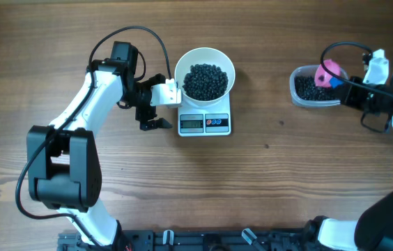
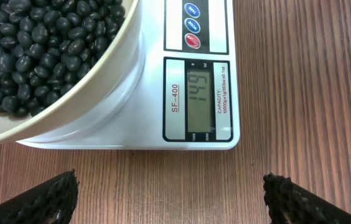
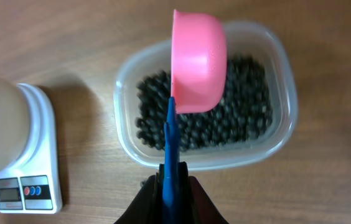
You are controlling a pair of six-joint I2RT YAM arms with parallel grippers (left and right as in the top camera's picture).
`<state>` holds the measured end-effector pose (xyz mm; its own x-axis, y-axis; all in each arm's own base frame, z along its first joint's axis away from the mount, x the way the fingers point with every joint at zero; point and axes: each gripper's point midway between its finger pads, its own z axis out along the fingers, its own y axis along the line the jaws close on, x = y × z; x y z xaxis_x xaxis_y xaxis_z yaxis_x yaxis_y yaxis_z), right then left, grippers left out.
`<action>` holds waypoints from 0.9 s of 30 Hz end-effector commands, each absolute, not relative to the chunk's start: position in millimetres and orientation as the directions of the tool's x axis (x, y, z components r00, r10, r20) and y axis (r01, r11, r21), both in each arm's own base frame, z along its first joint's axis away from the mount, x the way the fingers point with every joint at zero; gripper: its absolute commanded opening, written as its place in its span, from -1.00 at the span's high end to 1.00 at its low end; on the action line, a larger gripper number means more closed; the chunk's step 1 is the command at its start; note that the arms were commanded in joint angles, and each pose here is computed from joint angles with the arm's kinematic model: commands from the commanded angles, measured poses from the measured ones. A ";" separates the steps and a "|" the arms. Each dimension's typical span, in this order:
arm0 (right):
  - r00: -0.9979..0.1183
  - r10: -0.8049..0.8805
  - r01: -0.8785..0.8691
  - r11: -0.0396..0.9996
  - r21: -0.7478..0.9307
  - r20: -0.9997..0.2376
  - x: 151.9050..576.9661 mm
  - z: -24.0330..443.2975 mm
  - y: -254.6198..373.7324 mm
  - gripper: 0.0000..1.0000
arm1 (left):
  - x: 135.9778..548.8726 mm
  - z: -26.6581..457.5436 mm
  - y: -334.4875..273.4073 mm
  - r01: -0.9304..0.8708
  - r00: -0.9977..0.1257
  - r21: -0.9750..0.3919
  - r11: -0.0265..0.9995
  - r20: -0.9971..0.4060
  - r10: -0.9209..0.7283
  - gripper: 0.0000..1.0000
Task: Scoop item into bowl and weigh 150g on scale
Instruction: 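Tip the scoop over the white bowl to add beans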
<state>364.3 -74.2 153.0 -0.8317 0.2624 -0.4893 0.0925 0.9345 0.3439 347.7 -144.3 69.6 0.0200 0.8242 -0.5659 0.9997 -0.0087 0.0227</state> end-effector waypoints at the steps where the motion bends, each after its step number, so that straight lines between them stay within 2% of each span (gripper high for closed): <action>1: -0.736 0.145 -0.128 0.929 0.347 -0.661 374.9 214.3 -53.8 0.91 | 344.1 65.1 -145.2 1.000 0.004 -0.002 -0.006 -0.579 0.815 -1.00; 4: -0.629 0.117 -0.363 0.830 0.423 -0.769 375.9 258.1 -16.4 0.91 | 344.1 65.1 -145.2 1.000 0.003 -0.002 -0.006 -0.579 0.815 -1.00; 6: -0.590 0.123 -0.476 0.746 0.467 -0.798 373.9 277.2 6.9 0.91 | 344.1 65.1 -145.2 1.000 0.003 -0.002 -0.006 -0.579 0.815 -1.00; 11: -0.546 -0.022 -0.666 0.619 0.417 -0.838 370.1 285.8 91.5 0.91 | 344.1 65.1 -145.2 1.000 0.003 -0.002 -0.006 -0.579 0.815 -1.00; 14: -0.528 -0.177 -0.692 0.657 0.299 -0.831 371.0 266.3 138.0 0.91 | 344.0 65.1 -145.2 1.000 0.003 -0.002 -0.006 -0.579 0.815 -1.00; 17: -0.402 -0.397 -0.761 0.647 0.060 -0.825 369.2 250.0 162.5 0.91 | 344.1 65.1 -145.2 1.000 0.003 -0.002 -0.006 -0.579 0.815 -1.00; 20: -0.260 -0.607 -0.767 0.603 -0.221 -0.751 378.4 240.3 160.6 0.91 | 344.1 65.1 -145.2 1.000 0.003 -0.002 -0.006 -0.579 0.815 -1.00; 22: -0.236 -0.614 -0.747 0.611 -0.264 -0.754 386.0 245.7 158.8 0.91 | 344.1 65.2 -145.3 1.000 0.004 -0.002 -0.006 -0.579 0.815 -1.00; 27: -0.209 -0.595 -0.765 0.594 -0.250 -0.776 384.7 250.6 166.0 0.91 | 344.1 65.1 -145.2 1.000 0.004 -0.002 -0.006 -0.579 0.815 -1.00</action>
